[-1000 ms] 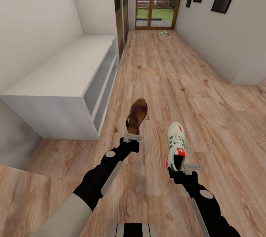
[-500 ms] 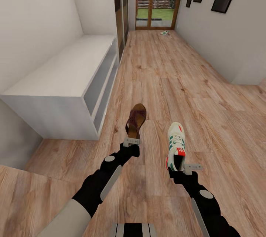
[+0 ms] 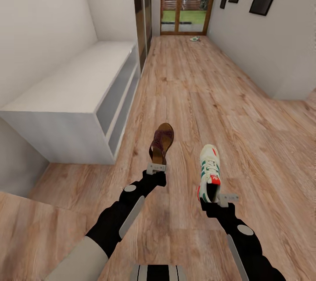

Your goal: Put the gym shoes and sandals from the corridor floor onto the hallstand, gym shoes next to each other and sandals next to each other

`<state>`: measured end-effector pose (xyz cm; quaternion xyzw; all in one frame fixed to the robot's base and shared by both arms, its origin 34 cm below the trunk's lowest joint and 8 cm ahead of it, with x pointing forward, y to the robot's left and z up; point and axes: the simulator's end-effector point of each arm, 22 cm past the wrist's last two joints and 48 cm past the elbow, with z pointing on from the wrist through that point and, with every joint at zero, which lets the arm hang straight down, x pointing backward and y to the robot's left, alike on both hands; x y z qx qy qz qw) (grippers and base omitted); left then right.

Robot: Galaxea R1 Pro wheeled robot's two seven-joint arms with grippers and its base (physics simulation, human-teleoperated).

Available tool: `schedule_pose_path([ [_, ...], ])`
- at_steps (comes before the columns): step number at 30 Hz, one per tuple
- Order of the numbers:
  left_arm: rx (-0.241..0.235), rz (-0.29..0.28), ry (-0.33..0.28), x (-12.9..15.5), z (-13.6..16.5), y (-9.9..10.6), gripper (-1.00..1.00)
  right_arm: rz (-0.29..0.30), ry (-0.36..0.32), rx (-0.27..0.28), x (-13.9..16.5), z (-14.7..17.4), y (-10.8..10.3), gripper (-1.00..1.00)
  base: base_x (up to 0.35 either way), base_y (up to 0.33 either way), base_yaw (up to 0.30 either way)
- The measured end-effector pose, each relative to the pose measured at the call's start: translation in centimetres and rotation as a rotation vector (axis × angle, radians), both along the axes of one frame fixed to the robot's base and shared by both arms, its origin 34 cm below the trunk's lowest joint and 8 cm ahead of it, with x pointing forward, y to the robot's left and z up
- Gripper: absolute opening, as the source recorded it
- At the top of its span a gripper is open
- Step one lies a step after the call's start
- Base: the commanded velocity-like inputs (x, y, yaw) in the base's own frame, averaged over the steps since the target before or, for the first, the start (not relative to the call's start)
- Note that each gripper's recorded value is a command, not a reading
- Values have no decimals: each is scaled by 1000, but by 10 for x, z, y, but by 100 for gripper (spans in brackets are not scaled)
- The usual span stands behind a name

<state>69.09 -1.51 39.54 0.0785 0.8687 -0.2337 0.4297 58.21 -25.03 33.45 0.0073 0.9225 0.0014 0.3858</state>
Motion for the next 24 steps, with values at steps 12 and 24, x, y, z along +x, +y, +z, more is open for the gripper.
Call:
schedule_pose_path([
  [12,1,0,-2,0,1,0,-100,-3,-2,-1,0,1,-2,-100,-216,-269,0],
  [24,1,0,-19,2,11,0,-100,-3,-20,-1,3,10,-1,-100,-129,-132,0],
])
